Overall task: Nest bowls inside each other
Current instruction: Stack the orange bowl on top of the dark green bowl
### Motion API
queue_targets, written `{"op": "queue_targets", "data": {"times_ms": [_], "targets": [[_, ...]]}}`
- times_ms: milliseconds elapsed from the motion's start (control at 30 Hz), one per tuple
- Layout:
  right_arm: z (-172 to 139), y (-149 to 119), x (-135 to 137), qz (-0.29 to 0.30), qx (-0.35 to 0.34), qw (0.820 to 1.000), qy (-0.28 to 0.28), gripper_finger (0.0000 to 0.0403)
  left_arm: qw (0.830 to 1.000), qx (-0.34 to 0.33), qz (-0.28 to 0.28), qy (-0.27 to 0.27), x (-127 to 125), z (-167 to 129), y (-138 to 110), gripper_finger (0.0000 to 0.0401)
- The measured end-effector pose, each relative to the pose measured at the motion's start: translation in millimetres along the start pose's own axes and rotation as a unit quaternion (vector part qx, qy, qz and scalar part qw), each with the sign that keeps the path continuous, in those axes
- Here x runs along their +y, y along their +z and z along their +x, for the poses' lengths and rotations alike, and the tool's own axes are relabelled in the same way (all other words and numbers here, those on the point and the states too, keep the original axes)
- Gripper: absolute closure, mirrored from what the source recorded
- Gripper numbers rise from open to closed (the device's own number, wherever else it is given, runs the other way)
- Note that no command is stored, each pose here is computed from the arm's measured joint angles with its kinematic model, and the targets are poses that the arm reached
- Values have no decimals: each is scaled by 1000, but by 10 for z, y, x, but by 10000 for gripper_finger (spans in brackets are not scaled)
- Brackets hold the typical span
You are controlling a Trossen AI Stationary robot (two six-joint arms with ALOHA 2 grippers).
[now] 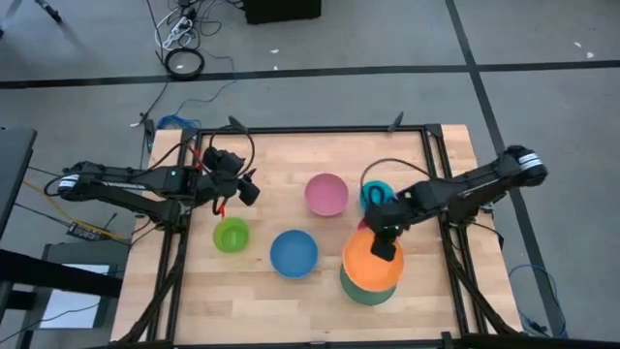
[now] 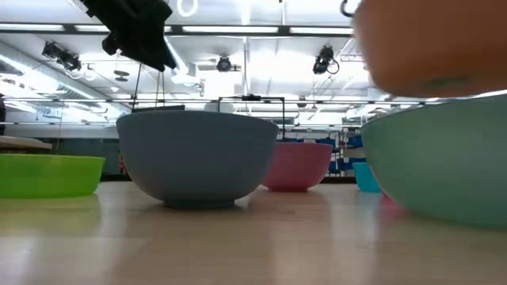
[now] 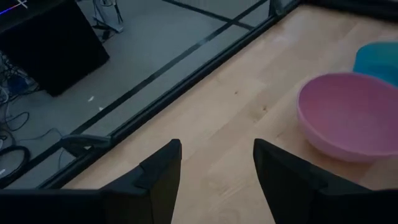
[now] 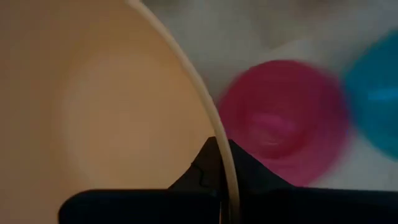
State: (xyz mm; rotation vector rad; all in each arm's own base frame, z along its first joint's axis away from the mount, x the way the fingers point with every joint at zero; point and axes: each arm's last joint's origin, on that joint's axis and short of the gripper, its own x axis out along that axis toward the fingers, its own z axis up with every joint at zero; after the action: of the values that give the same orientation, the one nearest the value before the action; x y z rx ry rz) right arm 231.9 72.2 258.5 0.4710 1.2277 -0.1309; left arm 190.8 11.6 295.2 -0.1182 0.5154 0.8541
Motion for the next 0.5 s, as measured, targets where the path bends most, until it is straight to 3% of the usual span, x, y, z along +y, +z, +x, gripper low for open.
{"op": "queue_targets", "data": {"times_ms": [100,300,500], "targets": [[151,-174,-19,0,-9,999,39,403,1000,-15,-4,-8,-19,-1,38,192],[379,-350,0,-9,-18,999,50,398,999,-36,-14,-17,-42,-4,90,192],[318,-276,23,-2,-60,997,44,340,999,-38,-17,-18,-44,-5,97,192]]}}
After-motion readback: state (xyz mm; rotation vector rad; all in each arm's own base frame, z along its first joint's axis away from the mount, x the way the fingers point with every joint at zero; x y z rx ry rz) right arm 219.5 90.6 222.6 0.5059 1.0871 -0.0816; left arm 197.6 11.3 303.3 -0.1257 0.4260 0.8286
